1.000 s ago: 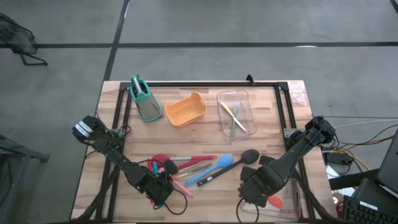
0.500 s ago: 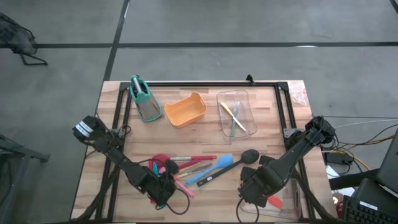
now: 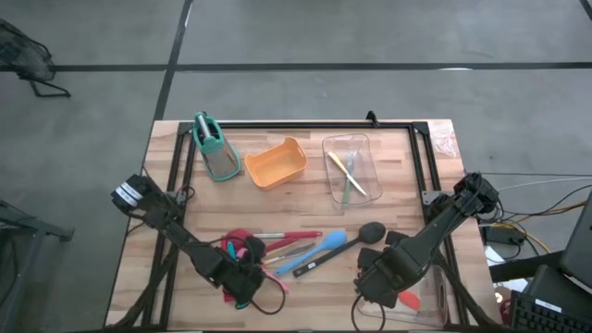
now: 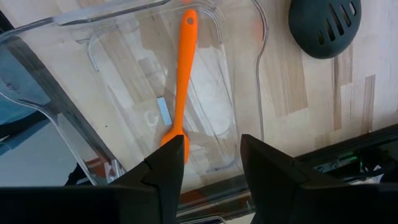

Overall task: Pick & Place Kitchen Items
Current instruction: Put the pink spatula into the bottom transparent bin

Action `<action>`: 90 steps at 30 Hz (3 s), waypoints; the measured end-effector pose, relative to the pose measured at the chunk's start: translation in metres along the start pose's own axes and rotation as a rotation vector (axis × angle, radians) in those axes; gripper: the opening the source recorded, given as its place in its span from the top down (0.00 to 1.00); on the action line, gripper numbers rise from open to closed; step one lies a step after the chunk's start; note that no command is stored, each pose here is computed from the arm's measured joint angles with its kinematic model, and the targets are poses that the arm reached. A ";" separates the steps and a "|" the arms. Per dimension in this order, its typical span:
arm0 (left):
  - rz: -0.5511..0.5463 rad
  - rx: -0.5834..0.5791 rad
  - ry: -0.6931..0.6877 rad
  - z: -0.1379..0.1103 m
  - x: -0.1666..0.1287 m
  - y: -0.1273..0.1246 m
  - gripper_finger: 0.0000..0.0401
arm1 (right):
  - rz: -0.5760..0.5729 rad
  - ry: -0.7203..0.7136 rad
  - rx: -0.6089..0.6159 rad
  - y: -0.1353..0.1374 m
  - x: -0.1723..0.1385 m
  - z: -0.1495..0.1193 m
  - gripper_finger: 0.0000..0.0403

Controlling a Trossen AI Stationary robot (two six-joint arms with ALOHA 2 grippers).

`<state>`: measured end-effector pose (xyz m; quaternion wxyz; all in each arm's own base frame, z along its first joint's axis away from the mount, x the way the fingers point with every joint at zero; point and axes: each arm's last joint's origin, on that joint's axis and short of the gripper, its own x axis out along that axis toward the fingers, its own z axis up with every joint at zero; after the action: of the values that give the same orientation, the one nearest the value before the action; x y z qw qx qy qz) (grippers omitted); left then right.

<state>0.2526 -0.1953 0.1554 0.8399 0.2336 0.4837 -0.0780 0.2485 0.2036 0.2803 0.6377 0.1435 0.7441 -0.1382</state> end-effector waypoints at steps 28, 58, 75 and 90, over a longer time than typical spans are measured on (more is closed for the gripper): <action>-0.091 0.021 -0.018 0.017 -0.001 0.018 0.90 | -0.004 -0.024 -0.039 -0.001 -0.001 0.000 0.89; -0.162 -0.026 -0.358 0.074 -0.070 0.067 0.91 | -0.320 -0.952 -0.630 0.051 0.012 0.001 0.75; -0.385 0.107 -0.540 0.084 -0.077 0.076 0.91 | -0.470 -1.366 -0.763 0.082 0.053 0.026 0.49; -0.346 0.095 -0.612 0.090 -0.076 0.089 0.91 | -0.168 -1.576 -0.946 0.087 0.043 0.041 0.60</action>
<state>0.3145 -0.1662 0.2863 0.9084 0.1529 0.2380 -0.3080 0.3134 0.2690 0.2298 0.9401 -0.3219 0.0819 0.0768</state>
